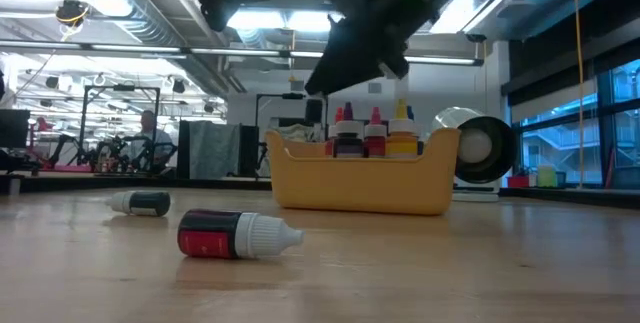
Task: Pick & Place food coloring
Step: Put the small pink food coloring bottle into the yellow bin
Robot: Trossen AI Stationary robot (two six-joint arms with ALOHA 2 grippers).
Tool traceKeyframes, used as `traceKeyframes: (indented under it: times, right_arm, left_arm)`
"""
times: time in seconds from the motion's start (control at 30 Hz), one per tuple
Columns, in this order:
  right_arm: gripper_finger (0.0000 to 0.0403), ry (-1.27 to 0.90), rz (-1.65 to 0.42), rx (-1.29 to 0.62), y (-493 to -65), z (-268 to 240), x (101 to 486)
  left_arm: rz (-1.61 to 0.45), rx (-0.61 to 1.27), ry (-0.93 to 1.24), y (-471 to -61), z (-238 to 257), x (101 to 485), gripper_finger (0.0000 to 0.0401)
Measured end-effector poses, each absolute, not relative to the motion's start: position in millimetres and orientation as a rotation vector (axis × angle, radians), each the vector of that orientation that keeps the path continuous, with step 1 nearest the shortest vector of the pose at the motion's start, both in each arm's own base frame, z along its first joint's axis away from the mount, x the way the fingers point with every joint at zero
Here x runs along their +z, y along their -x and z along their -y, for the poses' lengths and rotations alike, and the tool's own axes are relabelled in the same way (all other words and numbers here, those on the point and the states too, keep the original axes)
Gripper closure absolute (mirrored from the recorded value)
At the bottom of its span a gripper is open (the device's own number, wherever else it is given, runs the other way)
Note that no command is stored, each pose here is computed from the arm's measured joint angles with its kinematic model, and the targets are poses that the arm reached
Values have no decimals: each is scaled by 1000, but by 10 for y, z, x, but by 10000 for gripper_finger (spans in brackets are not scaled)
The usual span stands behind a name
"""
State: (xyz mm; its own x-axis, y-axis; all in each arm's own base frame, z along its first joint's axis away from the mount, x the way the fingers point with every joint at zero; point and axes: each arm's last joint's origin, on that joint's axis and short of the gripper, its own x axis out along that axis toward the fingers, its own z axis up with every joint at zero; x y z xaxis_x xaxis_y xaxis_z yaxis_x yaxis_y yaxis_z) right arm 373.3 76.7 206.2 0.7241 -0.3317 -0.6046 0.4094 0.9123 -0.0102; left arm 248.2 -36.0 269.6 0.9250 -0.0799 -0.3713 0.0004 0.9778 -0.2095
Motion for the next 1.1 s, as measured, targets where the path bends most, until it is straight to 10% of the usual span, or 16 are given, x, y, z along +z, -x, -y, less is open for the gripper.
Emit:
traceKeyframes:
  times: [1.1]
  right_arm:
    - [315,-124,-694,-509,-3920,-737,1467]
  left_arm:
    - [-391,-39,205,-2481,359,2693,302]
